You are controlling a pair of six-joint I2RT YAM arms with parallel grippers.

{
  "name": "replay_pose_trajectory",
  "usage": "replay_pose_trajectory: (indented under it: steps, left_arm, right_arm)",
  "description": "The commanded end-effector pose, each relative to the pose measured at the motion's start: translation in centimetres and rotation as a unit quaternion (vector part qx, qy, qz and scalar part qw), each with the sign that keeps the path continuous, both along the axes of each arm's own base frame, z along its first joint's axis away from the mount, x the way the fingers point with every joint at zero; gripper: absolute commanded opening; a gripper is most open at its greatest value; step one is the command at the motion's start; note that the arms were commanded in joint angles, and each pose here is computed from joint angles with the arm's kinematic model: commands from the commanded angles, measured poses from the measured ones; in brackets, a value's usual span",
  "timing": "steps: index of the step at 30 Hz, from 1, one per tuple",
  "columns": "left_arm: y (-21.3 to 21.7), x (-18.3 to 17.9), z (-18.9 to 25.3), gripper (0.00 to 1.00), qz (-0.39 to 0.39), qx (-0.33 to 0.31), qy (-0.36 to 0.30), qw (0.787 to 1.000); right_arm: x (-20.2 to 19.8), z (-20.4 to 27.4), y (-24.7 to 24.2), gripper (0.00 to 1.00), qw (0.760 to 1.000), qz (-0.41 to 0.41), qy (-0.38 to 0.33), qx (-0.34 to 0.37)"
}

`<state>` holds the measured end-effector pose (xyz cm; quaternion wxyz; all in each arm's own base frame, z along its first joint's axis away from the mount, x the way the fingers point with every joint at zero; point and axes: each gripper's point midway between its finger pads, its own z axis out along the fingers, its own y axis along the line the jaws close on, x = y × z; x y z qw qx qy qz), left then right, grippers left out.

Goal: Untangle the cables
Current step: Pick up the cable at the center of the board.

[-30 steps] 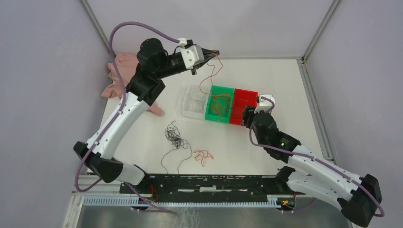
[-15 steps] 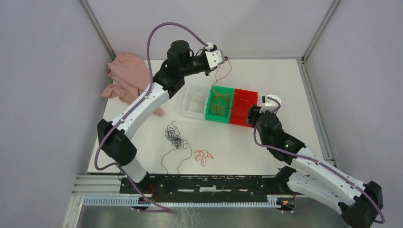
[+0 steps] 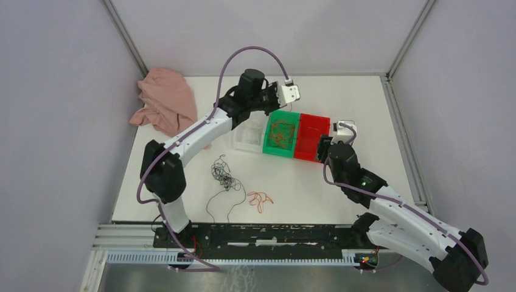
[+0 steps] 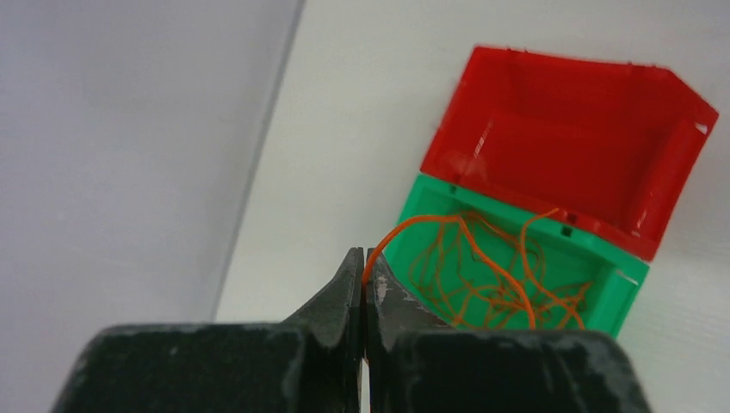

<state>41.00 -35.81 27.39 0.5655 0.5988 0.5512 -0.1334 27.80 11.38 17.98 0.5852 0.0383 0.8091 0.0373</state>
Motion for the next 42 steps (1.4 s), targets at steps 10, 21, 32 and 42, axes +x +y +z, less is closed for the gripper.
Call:
replay_pose_trajectory:
  steps: [10, 21, 32, 42]
  left_arm:
    - [2.4, 1.2, -11.5, 0.03, 0.102, 0.183, 0.101, 0.973]
    - [-0.2, 1.7, -12.1, 0.08, 0.109, 0.159, 0.129, 0.973]
    - [-2.9, 1.0, -14.2, 0.16, 0.147, 0.079, 0.245, 0.955]
    - [-3.5, -0.4, -13.8, 0.80, 0.149, 0.026, 0.308, 0.939]
  right_arm:
    - [2.0, 1.5, 2.4, 0.58, 0.994, 0.019, 0.000, 0.109]
    - [2.8, 2.1, 5.4, 0.57, 0.976, 0.071, -0.001, 0.204]
    - [3.4, 2.5, 6.2, 0.65, 0.970, 0.080, -0.023, 0.228]
    - [3.8, 3.9, 5.5, 0.65, 0.973, 0.077, -0.032, 0.216]
